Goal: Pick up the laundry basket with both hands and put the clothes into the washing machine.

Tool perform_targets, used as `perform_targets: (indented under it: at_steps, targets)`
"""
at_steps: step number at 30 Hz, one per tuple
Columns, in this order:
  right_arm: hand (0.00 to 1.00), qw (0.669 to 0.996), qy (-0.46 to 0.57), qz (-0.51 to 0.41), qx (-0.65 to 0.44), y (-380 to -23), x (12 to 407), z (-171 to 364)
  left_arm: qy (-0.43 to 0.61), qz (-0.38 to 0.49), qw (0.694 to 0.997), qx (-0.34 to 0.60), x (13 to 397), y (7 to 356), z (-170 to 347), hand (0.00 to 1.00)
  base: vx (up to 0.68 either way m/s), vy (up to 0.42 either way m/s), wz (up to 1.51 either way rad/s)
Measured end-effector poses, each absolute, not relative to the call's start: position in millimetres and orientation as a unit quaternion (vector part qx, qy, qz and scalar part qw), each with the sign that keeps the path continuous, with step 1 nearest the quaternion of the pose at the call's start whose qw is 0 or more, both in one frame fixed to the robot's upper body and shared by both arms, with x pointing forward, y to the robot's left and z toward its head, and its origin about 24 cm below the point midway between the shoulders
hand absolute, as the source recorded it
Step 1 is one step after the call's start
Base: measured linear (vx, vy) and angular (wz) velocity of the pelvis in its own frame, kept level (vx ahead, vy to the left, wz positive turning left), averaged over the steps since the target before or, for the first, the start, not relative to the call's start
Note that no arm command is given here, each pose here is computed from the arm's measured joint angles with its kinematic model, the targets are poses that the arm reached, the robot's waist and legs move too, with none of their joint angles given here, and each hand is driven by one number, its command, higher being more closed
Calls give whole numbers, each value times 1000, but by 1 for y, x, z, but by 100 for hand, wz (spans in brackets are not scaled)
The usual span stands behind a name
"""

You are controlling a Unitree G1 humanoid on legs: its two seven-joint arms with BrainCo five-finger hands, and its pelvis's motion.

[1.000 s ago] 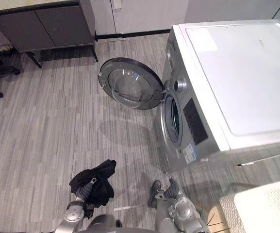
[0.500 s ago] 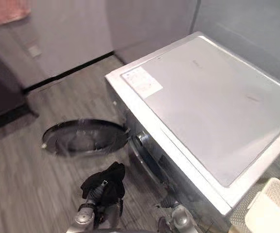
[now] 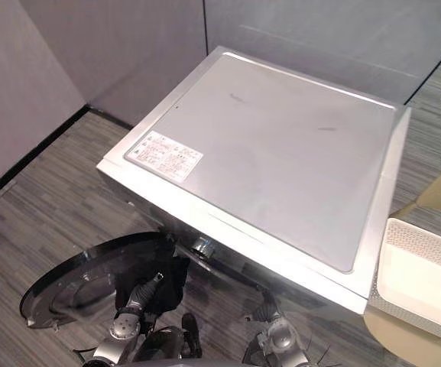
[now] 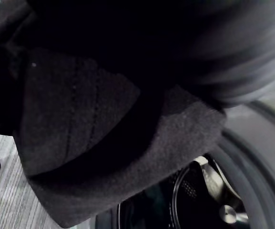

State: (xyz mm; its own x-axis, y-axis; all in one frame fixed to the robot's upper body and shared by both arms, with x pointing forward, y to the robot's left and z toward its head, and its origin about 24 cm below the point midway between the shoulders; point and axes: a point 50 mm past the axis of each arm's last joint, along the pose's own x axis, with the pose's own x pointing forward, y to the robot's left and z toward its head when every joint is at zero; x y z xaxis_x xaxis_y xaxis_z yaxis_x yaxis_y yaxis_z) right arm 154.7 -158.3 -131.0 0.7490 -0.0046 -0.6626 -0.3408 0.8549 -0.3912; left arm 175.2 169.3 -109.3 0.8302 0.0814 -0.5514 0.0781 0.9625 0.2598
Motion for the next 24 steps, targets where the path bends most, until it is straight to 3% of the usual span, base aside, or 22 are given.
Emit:
perform_targets:
  at_steps: [10,16,19,24]
  targets:
    - [0,897,360,48,-252,-182,157,-130,301,7,949,99,172,152,-112,100,-18,-50,-65]
    - [0,908,331,0,-258,-200,177,-117,234,-37,965,113,209,134,-88,100,-169,34,-11]
    - [0,922,277,-28,-268,-210,214,-94,148,-37,982,115,248,132,-51,100,-365,58,-57]
    - [0,939,223,-64,-255,-214,236,-70,36,-44,992,110,284,115,1,100,-227,49,-19]
